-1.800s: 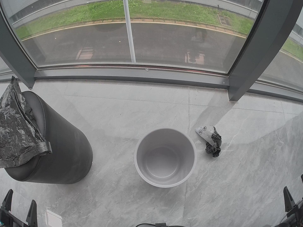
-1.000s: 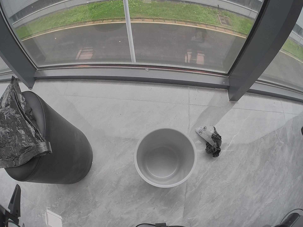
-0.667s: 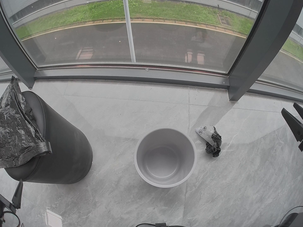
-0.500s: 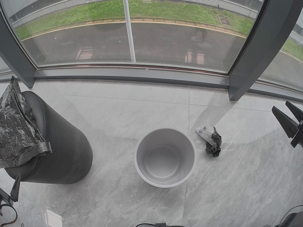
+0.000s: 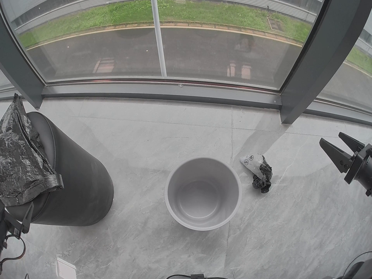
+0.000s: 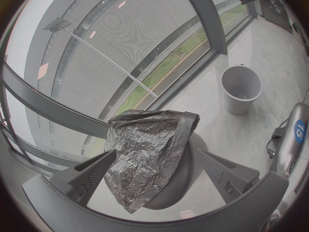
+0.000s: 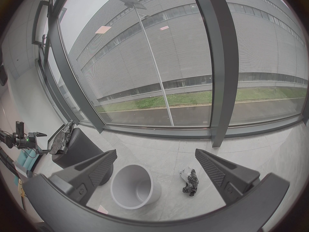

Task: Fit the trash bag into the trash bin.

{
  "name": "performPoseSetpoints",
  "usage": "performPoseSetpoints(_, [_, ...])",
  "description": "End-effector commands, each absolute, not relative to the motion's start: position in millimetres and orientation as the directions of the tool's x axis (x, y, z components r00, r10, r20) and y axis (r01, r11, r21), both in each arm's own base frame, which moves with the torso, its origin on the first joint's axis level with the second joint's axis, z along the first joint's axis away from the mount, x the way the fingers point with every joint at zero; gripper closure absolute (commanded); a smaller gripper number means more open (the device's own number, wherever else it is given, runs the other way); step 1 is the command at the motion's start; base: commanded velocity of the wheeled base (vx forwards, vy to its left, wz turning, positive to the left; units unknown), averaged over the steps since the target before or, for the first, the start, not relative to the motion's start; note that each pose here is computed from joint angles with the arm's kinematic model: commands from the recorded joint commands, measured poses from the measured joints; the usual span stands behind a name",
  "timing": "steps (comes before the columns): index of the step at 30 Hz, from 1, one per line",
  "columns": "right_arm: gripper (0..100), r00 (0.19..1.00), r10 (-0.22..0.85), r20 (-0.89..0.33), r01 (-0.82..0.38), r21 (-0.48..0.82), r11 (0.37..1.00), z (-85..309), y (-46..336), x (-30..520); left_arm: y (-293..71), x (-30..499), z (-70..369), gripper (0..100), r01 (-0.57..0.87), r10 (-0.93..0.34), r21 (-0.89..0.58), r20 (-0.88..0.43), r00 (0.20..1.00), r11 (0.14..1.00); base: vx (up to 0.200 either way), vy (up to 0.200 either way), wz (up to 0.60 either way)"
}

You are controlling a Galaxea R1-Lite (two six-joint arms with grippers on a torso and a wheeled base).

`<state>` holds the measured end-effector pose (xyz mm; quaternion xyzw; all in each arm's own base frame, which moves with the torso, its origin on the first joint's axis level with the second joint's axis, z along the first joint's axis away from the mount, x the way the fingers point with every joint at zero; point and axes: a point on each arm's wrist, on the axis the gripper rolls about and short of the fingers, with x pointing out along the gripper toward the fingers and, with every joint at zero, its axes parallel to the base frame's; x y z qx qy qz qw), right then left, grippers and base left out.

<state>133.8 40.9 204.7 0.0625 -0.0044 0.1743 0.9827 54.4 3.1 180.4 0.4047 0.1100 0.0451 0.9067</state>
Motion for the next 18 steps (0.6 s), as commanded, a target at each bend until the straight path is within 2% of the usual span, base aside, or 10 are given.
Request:
performPoseSetpoints(1, [0, 0.939, 0.343, 0.024, -0.343, 0.122, 0.931, 203.9, 41.3, 135.0, 3.3, 72.1, 177.2, 0, 0.027, 0.202, 0.748, -0.213, 0.956, 0.663, 0.0, 0.0, 0.0])
performPoseSetpoints(7, [0, 0.939, 0.344, 0.012, -0.343, 0.125, 0.931, 202.0, 41.9, 137.0, 3.1, 79.9, 161.0, 0, 0.061, 0.204, 0.749, -0.257, 0.945, 0.66, 0.0, 0.0, 0.0])
performPoseSetpoints(18, [0, 0.939, 0.344, -0.014, -0.339, 0.132, 0.931, 198.0, 43.3, 141.6, 2.2, 92.1, 163.8, 0, 0.068, 0.199, 0.751, -0.26, 0.945, 0.657, 0.0, 0.0, 0.0])
